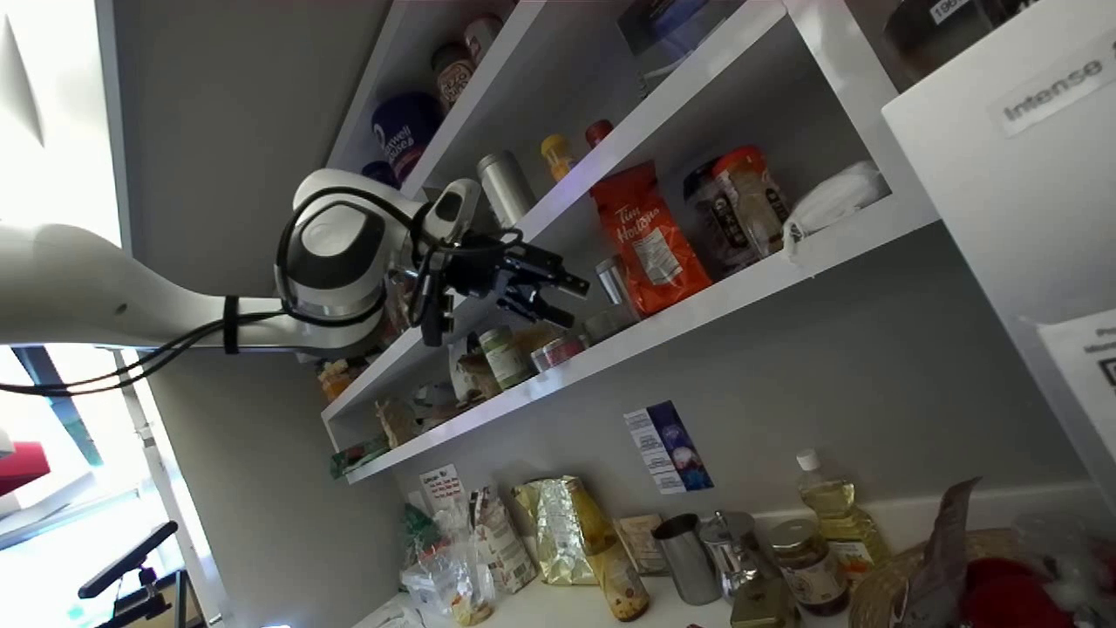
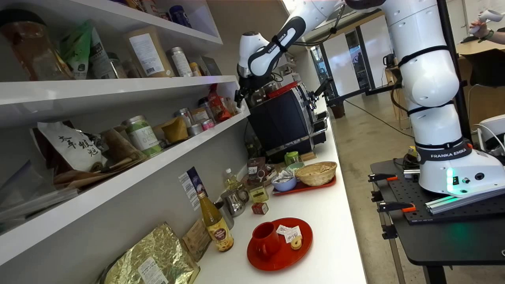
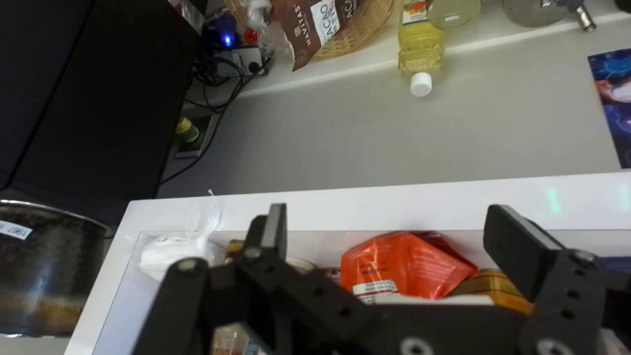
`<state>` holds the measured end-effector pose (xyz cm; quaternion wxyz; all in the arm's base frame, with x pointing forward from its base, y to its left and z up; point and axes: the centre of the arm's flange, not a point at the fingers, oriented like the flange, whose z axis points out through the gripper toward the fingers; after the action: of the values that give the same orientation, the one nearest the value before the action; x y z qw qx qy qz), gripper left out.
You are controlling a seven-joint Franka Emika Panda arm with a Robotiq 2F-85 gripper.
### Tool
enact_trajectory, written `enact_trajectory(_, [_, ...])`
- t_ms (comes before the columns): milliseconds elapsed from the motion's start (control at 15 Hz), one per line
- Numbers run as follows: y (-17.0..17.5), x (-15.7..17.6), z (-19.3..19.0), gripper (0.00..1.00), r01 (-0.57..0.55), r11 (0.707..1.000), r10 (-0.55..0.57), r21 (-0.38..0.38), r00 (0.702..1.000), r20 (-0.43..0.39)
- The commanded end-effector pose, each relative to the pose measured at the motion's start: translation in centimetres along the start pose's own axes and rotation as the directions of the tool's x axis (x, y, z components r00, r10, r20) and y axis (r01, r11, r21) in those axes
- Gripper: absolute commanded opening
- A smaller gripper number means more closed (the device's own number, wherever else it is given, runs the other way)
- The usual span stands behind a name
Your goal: Take the orange packet off of the shelf
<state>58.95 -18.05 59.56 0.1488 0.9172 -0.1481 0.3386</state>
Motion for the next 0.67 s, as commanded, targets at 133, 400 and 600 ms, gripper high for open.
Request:
enact_trajectory(133, [1.3,6.1,2.3,1.00,-0.009,1.000,0.008,-0.011,0.995,-0.097])
enact_trajectory(400, [-0.2,7.7,3.0,1.00,0.012,0.998,-0.004,0.064,0.992,-0.124])
enact_trajectory(600, [-1.1,9.0,3.8,1.00,0.012,0.994,0.002,0.110,0.992,-0.129])
